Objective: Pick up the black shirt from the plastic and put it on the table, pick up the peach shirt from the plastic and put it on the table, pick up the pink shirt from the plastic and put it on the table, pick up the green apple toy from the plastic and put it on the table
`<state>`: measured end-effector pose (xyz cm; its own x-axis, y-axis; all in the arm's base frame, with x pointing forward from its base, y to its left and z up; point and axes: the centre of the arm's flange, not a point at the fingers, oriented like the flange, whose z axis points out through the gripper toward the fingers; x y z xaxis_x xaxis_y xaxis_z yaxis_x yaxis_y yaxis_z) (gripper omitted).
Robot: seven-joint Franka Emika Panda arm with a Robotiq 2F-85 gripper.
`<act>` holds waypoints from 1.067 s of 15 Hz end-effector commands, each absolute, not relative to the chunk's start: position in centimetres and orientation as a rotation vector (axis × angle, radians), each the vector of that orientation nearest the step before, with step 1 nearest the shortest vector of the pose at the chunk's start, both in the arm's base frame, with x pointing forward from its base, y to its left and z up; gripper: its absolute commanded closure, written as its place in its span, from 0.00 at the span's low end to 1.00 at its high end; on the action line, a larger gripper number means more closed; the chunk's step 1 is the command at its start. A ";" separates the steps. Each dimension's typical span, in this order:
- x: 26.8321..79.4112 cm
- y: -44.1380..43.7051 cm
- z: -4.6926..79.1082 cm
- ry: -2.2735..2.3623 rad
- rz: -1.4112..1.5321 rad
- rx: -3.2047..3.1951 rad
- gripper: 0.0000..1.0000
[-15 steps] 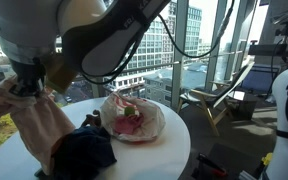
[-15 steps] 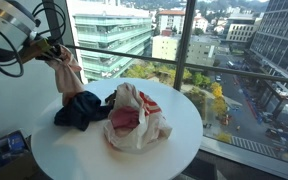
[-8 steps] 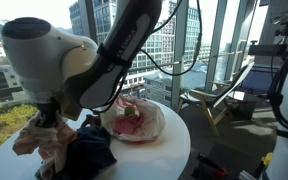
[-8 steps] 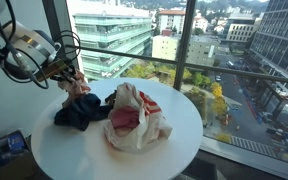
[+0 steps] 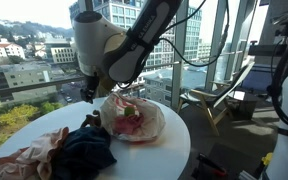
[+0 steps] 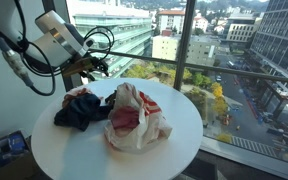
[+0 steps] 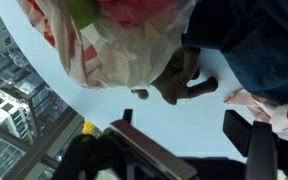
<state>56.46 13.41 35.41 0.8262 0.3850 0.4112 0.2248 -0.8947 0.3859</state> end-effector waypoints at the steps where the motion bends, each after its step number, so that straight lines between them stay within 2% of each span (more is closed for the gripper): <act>1: 54.1 6.2 33.9 0.238 0.581 2.840 0.00; 8: 53.3 1.4 28.8 -0.018 0.340 3.118 0.00; 16: 54.6 1.9 24.6 -0.058 0.353 3.018 0.00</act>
